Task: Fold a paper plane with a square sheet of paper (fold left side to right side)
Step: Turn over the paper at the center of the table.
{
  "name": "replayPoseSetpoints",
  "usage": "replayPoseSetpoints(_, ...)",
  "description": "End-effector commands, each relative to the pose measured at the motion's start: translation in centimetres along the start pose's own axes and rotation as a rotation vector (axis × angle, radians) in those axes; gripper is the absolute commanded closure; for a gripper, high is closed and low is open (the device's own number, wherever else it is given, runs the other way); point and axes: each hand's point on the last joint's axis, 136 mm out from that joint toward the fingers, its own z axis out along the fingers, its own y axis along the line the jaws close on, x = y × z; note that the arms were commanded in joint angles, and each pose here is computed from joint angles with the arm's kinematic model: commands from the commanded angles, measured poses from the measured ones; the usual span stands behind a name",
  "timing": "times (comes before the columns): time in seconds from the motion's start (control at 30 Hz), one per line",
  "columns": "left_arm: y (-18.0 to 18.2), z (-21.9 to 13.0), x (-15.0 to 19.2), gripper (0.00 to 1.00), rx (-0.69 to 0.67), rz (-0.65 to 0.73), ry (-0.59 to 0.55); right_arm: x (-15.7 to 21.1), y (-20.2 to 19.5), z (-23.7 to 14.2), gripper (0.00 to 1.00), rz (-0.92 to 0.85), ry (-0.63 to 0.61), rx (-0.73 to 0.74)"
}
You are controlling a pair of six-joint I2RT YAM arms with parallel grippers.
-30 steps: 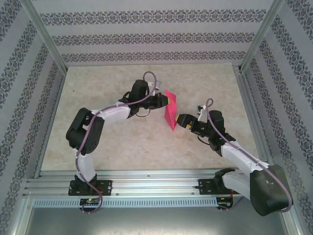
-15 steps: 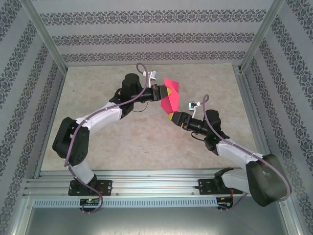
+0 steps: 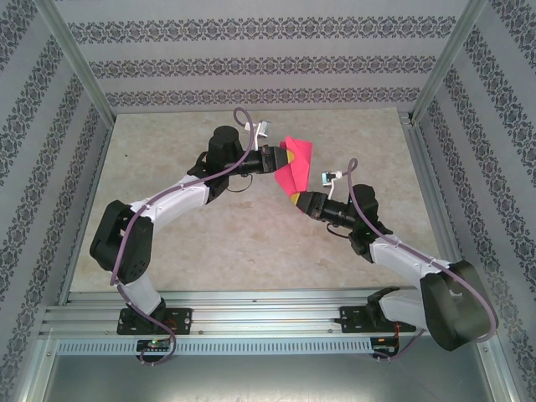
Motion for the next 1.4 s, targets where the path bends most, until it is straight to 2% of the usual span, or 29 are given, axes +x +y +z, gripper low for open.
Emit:
replayPoseSetpoints(0.0, 1.0, -1.6, -0.2, 0.67, -0.067, 0.03, -0.018, -0.5, -1.0, -0.8, 0.94, -0.086, -0.006, 0.135)
replayPoseSetpoints(0.07, 1.6, -3.1, -0.6, 0.54, -0.126, 0.043, -0.043, 0.1, -2.3, -1.5, 0.99, -0.135, 0.014, 0.263)
replayPoseSetpoints(0.23, 3.6, -9.2, -1.9, 0.38, -0.365, 0.099, -0.15, 0.9, -5.1, -4.1, 1.0, -0.352, 0.095, 0.655)
replayPoseSetpoints(0.4, 6.1, -17.8, -2.1, 0.22, -0.779, 0.134, -0.322, 1.1, -7.5, -6.3, 1.0, -0.557, 0.199, 1.065)
replayPoseSetpoints(0.5, 7.5, -22.4, -1.3, 0.16, -0.963, 0.112, -0.413, 1.2, -8.4, -6.7, 1.0, -0.651, 0.272, 1.274)
replayPoseSetpoints(0.6, 8.2, -25.1, -0.1, 0.13, -1.044, 0.086, -0.452, 1.2, -8.5, -6.2, 1.0, -0.75, 0.339, 1.437)
replayPoseSetpoints(0.73, 8.8, -27.3, 1.1, 0.12, -1.099, 0.069, -0.471, 1.4, -8.5, -4.5, 1.0, -0.866, 0.417, 1.576)
replayPoseSetpoints(0.97, 9.0, -28.9, 2.1, 0.09, -1.14, 0.064, -0.471, 3.8, -11.3, -0.6, 0.96, -0.968, 0.612, 1.701)
replayPoseSetpoints(1.1, 9.2, -28.9, 2.4, 0.09, -1.146, 0.066, -0.449, 5.4, -12.7, 1.6, 0.91, -0.963, 0.686, 1.676)
replayPoseSetpoints(1.13, 9.2, -28.8, 2.4, 0.09, -1.143, 0.065, -0.442, 5.9, -12.6, 2.1, 0.87, -0.955, 0.696, 1.647)
replayPoseSetpoints(1.23, 9.2, -28.0, 2.7, 0.09, -1.108, 0.074, -0.401, 7.6, -11.3, 3.8, 0.65, -0.926, 0.696, 1.491)
replayPoseSetpoints(1.3, 9.0, -26.5, 3.1, 0.09, -1.041, 0.078, -0.344, 8.6, -9.5, 4.7, 0.48, -0.918, 0.665, 1.351)
replayPoseSetpoints(1.37, 8.8, -24.4, 3.6, 0.09, -0.942, 0.067, -0.292, 9.0, -7.5, 4.8, 0.4, -0.881, 0.626, 1.216)
